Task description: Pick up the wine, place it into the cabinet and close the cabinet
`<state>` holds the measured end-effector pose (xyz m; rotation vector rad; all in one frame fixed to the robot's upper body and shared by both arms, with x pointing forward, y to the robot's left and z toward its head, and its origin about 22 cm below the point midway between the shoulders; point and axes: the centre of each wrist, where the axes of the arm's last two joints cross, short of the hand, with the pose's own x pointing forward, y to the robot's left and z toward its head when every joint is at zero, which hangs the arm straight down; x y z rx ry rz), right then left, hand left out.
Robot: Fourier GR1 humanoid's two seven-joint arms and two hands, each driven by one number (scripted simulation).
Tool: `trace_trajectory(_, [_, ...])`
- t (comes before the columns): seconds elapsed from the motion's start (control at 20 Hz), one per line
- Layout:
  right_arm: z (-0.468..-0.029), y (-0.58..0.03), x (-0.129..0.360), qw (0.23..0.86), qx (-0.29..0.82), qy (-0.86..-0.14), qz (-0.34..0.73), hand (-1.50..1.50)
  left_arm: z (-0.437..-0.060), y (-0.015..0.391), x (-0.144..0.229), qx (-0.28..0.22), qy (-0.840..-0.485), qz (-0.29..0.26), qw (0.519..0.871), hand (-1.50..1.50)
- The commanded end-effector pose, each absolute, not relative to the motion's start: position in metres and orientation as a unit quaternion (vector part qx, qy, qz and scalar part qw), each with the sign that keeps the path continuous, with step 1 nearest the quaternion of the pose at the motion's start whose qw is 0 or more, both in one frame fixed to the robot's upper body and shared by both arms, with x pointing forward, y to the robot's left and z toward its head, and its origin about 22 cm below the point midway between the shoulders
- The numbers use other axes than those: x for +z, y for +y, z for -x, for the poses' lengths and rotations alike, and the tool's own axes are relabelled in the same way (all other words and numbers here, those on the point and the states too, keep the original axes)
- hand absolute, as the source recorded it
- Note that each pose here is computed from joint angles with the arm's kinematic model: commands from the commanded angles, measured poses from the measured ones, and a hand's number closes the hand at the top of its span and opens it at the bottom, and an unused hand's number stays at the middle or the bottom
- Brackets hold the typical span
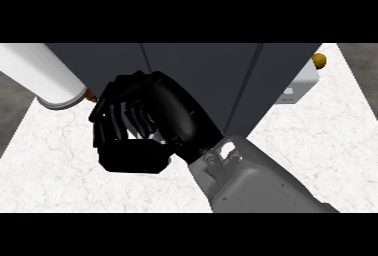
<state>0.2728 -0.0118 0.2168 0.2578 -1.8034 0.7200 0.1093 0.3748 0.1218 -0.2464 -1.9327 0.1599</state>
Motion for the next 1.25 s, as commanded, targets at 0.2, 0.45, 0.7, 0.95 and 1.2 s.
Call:
trace_trajectory(0.2, [-0.344,-0.029,0.205,0.558,0.292,-0.774,-0.065,1.50,-0.116,0.361,0.121,0.060,-0.799,0.126,0.585,-1.50])
trace_trajectory(0.45, [-0.371,-0.050,0.216,0.566,0.283,-0.773,-0.056,1.50,-0.135,0.335,0.117,0.054,-0.800,0.136,0.582,-1.50])
trace_trajectory(0.7, [-0.380,-0.063,0.210,0.558,0.283,-0.779,-0.043,1.50,-0.138,0.325,0.111,0.056,-0.794,0.139,0.590,-1.50])
trace_trajectory(0.95, [-0.398,-0.085,0.214,0.552,0.282,-0.784,-0.019,1.50,-0.152,0.316,0.099,0.073,-0.796,0.133,0.586,-1.50])
trace_trajectory(1.2, [-0.400,-0.084,0.214,0.550,0.283,-0.785,-0.023,1.50,-0.158,0.304,0.090,0.069,-0.790,0.139,0.593,-1.50])
